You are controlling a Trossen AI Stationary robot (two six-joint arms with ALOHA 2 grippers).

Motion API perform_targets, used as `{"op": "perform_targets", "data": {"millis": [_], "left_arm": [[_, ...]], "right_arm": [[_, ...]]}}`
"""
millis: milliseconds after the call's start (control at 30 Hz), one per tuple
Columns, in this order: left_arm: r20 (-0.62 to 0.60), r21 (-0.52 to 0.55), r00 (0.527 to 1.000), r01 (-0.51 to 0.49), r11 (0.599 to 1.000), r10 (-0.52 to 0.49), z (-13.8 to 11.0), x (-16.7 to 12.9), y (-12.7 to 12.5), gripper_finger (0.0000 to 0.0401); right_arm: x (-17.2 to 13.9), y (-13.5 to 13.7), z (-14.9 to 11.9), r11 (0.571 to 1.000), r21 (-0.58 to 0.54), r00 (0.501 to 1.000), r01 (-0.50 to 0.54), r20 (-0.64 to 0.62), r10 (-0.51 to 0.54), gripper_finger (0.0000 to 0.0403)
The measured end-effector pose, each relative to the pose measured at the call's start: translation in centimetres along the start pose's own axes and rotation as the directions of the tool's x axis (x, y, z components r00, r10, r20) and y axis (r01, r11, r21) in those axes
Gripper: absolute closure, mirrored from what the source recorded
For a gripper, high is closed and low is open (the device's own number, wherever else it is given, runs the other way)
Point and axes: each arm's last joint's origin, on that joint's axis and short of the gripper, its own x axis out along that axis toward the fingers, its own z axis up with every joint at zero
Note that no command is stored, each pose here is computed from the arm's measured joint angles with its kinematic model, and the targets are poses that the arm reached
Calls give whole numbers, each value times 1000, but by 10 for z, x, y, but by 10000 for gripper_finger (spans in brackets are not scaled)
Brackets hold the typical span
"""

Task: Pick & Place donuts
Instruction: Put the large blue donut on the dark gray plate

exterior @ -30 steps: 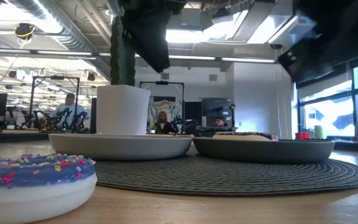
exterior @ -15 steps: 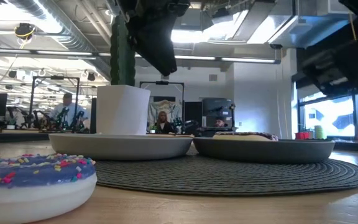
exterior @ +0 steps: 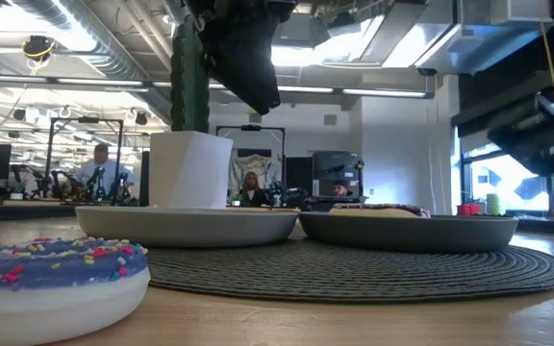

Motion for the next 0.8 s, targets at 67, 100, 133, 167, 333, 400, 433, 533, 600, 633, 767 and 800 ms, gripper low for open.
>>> {"op": "perform_targets", "data": {"millis": [67, 100, 133, 167, 333, 400, 433, 533, 600, 633, 767, 800], "left_arm": [[1, 1, 1000, 5, 1000, -5, 0, 0, -1, 252], [1, 2, 1000, 8, 1000, -8, 0, -1, -2, 253], [1, 3, 1000, 8, 1000, -8, -1, -1, -2, 253], [1, 3, 1000, 8, 1000, -8, -1, -1, -2, 253], [4, 1, 1000, 12, 1000, -12, 0, -1, -2, 249], [4, 1, 1000, 12, 1000, -12, 0, -1, -2, 249], [4, 0, 1000, 12, 1000, -12, 0, -1, -2, 250], [4, 1, 1000, 12, 1000, -12, 0, -1, -2, 253], [4, 1, 1000, 12, 1000, -12, 0, -1, -2, 253], [3, 1, 1000, 12, 1000, -12, 0, -1, -2, 253], [4, 6, 1000, 15, 1000, -15, -1, -1, -3, 249], [4, 7, 1000, 16, 1000, -16, -1, -2, -4, 249]], "right_arm": [[7, -1, -3, 1000, 2, 1000, 8, -17, -8, 290], [11, -2, -3, 1000, 2, 1000, 7, -17, -7, 292], [13, -2, -4, 1000, 0, 1000, 9, -19, -9, 294], [15, -2, -4, 1000, -1, 1000, 10, -22, -10, 296], [13, 0, 0, 1000, -27, 999, 15, -35, -16, 321], [10, 1, 3, 999, -31, 999, 18, -41, -20, 340], [8, 1, 4, 999, -32, 998, 27, -48, -28, 349], [6, 2, 8, 998, -33, 996, 57, -71, -59, 378], [4, 4, 10, 997, -40, 993, 70, -88, -73, 392], [3, 4, 11, 996, -47, 992, 82, -96, -86, 393], [-13, 3, 12, 973, -84, 966, 213, -129, -223, 388], [-19, 1, 12, 962, -90, 955, 257, -130, -267, 387]]}}
